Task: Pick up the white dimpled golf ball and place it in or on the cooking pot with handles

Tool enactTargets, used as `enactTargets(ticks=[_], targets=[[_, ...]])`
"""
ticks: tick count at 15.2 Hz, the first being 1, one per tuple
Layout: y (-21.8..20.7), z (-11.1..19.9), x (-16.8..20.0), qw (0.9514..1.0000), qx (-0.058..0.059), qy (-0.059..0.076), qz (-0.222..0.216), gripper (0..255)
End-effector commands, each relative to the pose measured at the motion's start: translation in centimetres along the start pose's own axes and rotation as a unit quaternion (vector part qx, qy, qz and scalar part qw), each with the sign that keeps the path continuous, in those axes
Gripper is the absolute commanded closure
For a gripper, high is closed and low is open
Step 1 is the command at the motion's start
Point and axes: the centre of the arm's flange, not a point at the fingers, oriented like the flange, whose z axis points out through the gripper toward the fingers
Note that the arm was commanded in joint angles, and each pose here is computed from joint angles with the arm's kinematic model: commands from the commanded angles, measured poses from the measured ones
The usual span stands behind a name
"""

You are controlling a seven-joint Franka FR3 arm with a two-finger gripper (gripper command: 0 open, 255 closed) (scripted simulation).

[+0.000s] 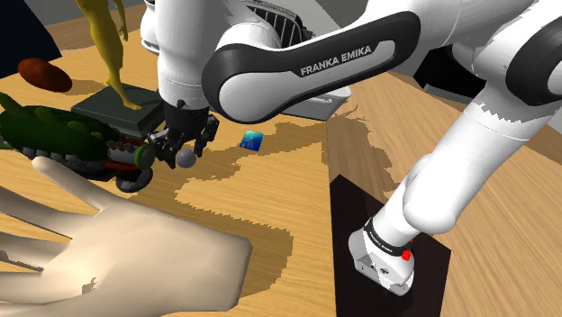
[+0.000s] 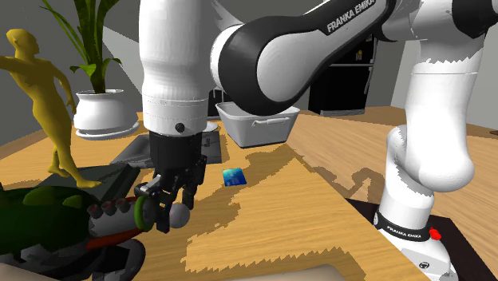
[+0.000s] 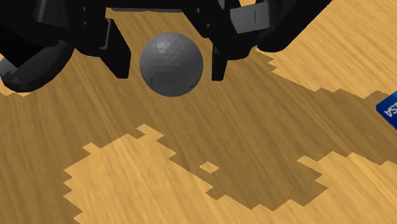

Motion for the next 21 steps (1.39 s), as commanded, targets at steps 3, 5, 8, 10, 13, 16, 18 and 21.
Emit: enactTargets(ticks=[3,5,8,10,13,16,18,21], targets=[[0.0,0.0,0.0,1.0,0.0,0.0,0.0,255],[0.0,0.0,0.0,1.0,0.0,0.0,0.0,255],[0.0,0.0,0.0,1.0,0.0,0.0,0.0,255],[0.0,-0.5,0.1,1.0,0.0,0.0,0.0,255],[-0.1,-2.1,0.3,1.0,0.0,0.0,0.0,255],[-0.1,-3.7,0.5,1.0,0.0,0.0,0.0,255],[-0.1,-4.7,0.6,1.0,0.0,0.0,0.0,255],[-0.2,-6.3,0.8,1.0,0.0,0.0,0.0,255]])
